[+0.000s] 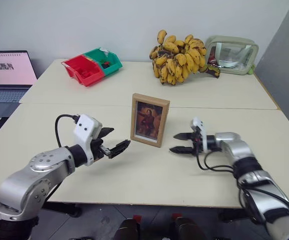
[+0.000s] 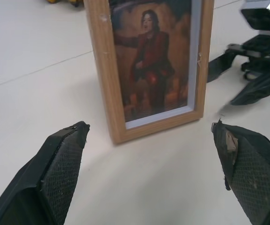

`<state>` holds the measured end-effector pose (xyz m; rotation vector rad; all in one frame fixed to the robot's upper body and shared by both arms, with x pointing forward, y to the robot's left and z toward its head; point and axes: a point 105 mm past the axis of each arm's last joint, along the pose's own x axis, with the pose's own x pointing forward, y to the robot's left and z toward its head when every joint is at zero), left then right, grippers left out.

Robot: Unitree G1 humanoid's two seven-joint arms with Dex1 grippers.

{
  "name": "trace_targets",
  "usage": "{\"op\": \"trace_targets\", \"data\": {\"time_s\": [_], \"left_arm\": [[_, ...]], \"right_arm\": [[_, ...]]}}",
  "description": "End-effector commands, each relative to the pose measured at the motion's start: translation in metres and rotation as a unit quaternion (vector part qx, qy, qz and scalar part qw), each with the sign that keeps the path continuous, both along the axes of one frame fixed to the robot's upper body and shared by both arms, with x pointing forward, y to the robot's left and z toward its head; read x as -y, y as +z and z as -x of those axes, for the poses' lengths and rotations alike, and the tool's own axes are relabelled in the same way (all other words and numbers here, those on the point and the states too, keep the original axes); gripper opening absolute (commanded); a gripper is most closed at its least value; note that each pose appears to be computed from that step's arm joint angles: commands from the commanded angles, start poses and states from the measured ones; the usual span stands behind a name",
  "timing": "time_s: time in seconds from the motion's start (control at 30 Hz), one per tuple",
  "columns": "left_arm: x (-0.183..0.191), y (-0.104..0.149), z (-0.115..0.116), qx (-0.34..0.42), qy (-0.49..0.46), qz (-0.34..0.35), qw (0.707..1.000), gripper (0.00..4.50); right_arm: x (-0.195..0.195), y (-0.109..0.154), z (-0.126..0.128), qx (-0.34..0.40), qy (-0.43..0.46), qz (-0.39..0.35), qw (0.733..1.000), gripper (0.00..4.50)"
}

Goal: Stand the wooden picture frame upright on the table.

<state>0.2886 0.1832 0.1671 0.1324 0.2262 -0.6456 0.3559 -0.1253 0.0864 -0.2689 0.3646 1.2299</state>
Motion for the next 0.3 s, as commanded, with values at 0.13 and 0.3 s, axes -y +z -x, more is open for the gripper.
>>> {"op": "trace_targets", "data": {"time_s": [0.13, 0.3], "left_arm": [[-0.037, 0.03, -0.008, -0.002, -0.009, -0.008, 1.0, 4.5], [-0.048, 0.048, -0.016, -0.005, -0.035, -0.019, 0.999, 4.5]], "right_arm": [[-0.001, 0.085, 0.027, 0.062, -0.057, -0.001, 0.996, 4.49], [-0.026, 0.111, 0.053, 0.026, -0.081, -0.054, 0.995, 4.49]]}}
